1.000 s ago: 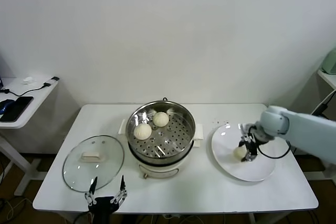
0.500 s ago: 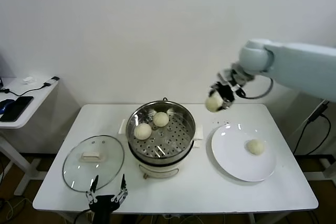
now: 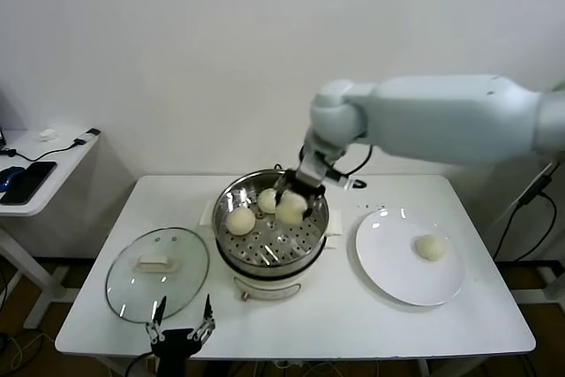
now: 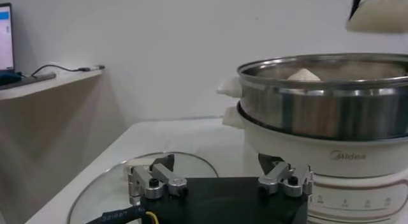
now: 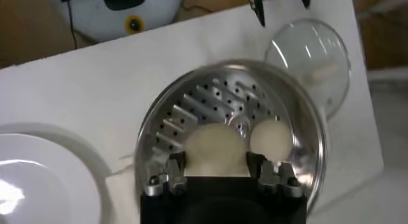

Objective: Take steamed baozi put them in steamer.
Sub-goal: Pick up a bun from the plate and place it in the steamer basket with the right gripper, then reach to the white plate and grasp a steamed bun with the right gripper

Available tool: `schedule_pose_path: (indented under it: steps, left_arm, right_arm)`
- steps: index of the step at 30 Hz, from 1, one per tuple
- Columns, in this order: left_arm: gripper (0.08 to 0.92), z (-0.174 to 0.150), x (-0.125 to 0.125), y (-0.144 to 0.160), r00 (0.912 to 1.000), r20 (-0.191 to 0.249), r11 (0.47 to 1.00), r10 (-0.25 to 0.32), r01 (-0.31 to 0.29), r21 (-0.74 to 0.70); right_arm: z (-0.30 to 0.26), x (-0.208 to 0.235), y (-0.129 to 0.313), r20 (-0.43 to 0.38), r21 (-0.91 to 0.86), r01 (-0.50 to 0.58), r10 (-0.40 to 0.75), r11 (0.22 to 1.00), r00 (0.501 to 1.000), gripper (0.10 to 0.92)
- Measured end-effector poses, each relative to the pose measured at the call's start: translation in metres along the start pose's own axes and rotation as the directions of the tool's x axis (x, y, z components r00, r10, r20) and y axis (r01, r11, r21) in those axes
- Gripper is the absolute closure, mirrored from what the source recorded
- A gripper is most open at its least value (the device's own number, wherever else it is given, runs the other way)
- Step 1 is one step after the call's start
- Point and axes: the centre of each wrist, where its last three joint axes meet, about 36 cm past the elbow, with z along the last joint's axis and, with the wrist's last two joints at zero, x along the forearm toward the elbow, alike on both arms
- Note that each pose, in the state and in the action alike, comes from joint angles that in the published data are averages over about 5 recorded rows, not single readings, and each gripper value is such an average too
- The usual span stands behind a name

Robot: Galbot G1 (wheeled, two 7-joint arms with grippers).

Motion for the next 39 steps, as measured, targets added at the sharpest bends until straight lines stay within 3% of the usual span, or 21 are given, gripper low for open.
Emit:
schedule_pose_path:
  steps: [15,23,31,39]
  left_arm:
    - [0.177,0.002,-0.001,0.004,1.0000,-0.006,1.000,-0.005,0.005,0.007]
    - [0.177,0.002,-0.001,0.005,1.0000,-0.007,1.000,-0.003,0.003,0.009]
    - [0.177,0.000,0.002,0.004,1.0000,-0.005,1.000,0.001,-0.001,0.013]
    - [0.177,-0.002,0.004,0.003,1.0000,0.002,1.000,0.006,-0.006,0.012]
  right_arm:
    - [0.003,-0.083,-0.031,0.102,0.155,0.030,-0.046,0.987,0.994,0.380]
    - [0.007,-0.095,-0.037,0.118,0.174,0.024,-0.045,0.984,0.992,0.241]
    - [0.013,-0.082,-0.036,0.122,0.171,0.033,-0.054,0.985,0.991,0.200]
    - [0.045,-0.022,-0.013,0.077,0.049,0.028,-0.032,0.998,0.997,0.200]
